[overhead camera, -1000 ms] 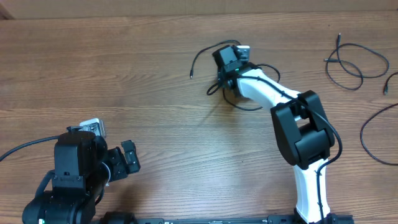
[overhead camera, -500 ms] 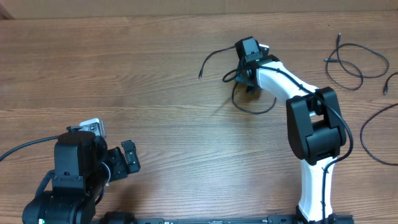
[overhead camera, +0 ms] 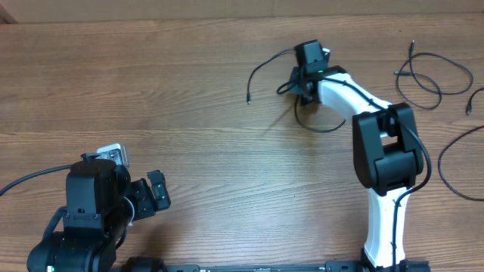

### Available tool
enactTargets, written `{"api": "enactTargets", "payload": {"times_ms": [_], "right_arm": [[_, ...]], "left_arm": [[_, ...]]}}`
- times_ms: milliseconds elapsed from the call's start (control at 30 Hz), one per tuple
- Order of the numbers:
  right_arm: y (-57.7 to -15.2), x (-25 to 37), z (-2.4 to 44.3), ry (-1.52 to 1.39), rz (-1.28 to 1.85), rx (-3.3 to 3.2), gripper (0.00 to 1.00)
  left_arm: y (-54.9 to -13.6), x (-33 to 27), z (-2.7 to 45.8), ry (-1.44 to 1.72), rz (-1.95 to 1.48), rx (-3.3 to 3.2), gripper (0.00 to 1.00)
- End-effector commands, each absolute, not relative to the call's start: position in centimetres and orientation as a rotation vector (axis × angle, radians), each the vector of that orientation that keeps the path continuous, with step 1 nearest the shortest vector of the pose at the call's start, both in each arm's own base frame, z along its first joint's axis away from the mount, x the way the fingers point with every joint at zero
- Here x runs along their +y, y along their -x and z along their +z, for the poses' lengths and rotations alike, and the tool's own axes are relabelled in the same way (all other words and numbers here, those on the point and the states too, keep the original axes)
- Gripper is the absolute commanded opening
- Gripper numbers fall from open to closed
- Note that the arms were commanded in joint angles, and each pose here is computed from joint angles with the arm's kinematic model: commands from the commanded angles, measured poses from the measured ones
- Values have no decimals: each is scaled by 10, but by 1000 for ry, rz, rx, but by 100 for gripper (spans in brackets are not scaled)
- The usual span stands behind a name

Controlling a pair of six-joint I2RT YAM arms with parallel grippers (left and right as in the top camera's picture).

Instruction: Untangle cables

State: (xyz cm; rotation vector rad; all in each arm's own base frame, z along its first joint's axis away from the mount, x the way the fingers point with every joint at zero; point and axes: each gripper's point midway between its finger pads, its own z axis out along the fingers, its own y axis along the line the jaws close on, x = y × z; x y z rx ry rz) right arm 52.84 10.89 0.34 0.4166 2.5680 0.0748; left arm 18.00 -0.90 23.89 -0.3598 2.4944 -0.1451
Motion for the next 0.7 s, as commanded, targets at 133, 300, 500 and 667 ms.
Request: {"api": "enactTargets", "payload": {"times_ms": [133,300,500,667], "right_arm": [[-558,22,-16,-456,49,2493,4],[-590,0,9,-356,142,2354,4],[-621,-3,40,-325,190,2167,4],[-633,-5,47,-319,194,2093,4]], "left_arm": [[-181,-6,243,396,-139,2477,100],[-181,-6,243,396,-139,2477,100],[-181,-6,243,396,-139,2477,100],[-181,-6,243,396,-139,2477,100]]}}
